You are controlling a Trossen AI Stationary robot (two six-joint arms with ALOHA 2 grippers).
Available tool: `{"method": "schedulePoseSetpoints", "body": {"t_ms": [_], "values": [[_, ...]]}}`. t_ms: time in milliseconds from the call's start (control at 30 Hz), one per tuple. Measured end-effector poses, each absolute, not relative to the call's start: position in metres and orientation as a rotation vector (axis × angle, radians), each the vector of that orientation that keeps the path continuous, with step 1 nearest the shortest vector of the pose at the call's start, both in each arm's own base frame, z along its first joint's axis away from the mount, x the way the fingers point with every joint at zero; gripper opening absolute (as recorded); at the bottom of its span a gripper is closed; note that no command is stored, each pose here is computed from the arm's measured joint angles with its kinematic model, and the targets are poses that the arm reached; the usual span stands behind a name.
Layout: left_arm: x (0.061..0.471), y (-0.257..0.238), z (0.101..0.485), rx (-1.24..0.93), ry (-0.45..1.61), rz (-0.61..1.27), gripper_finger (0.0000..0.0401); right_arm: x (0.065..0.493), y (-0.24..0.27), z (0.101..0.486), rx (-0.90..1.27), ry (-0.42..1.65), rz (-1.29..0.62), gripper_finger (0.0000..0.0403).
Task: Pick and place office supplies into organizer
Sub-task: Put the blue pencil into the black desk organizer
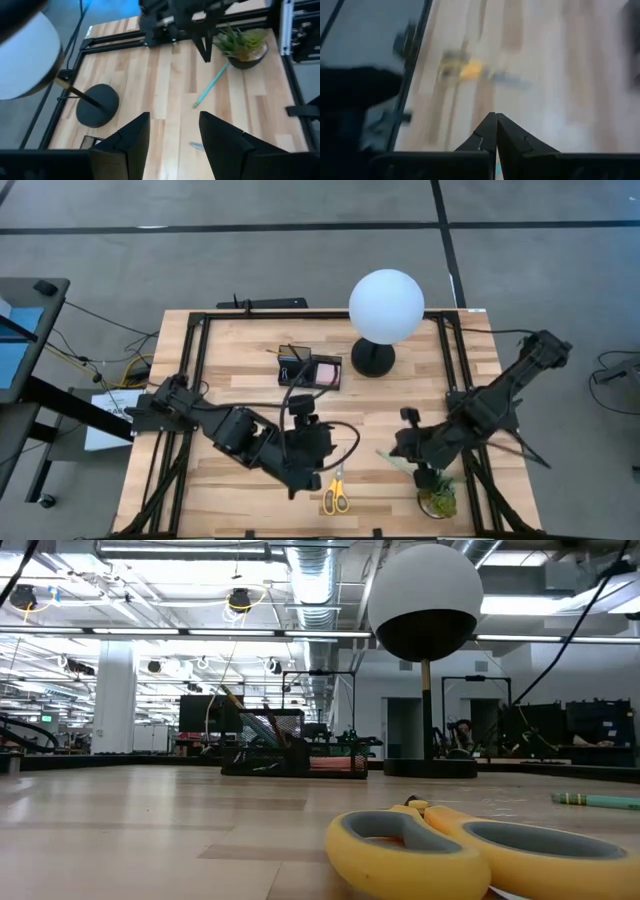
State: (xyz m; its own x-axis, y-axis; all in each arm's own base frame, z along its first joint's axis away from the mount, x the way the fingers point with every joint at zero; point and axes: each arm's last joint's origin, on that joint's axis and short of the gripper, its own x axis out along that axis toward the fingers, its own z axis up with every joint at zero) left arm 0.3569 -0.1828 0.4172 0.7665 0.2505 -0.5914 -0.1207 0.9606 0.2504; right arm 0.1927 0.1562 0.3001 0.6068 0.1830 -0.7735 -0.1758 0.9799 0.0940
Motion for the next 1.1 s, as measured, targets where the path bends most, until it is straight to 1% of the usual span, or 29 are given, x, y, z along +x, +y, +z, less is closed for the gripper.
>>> {"method": "schedulePoseSetpoints", "body": {"t_ms": [133, 233, 333, 433, 500, 600, 667, 800, 867, 1000, 1100], "values": [[0.351, -0.192, 0.417, 0.217, 0.662, 0.21, 0.0167, 0.186, 0.164, 0.257, 0.052, 0.961, 0.258, 0.0], [0.348, -0.196, 0.418, 0.216, 0.629, 0.262, 0.0167, 0.188, 0.16, 0.239, 0.031, 0.983, 0.178, 0.0], [0.345, -0.2, 0.418, 0.192, 0.608, 0.29, 0.0167, 0.194, 0.157, 0.24, 0.0, 0.909, 0.106, 0.0], [0.341, -0.206, 0.419, 0.119, 0.568, 0.344, 0.0167, 0.198, 0.161, 0.247, -0.048, 0.818, 0.162, 0.0], [0.336, -0.21, 0.421, 0.064, 0.492, 0.44, 0.0167, 0.198, 0.161, 0.248, -0.101, 0.817, 0.21, 0.0], [0.331, -0.222, 0.416, 0.081, 0.424, 0.522, 0.0167, 0.196, 0.155, 0.251, -0.121, 0.844, 0.249, 0.0], [0.327, -0.232, 0.407, 0.097, 0.432, 0.517, 0.0167, 0.195, 0.151, 0.255, -0.134, 0.835, 0.269, 0.0], [0.322, -0.248, 0.389, 0.017, 0.414, 0.525, 0.0167, 0.193, 0.142, 0.269, -0.115, 0.781, 0.377, 0.0], [0.319, -0.256, 0.375, 0.008, 0.389, 0.55, 0.0167, 0.19, 0.134, 0.277, -0.119, 0.757, 0.396, 0.0], [0.328, -0.267, 0.324, -0.03, 0.382, 0.567, 0.0167, 0.176, 0.111, 0.3, -0.072, 0.658, 0.368, 0.0], [0.345, -0.258, 0.286, -0.094, 0.436, 0.548, 0.0167, 0.158, 0.099, 0.321, -0.029, 0.541, 0.401, 0.0]]}}
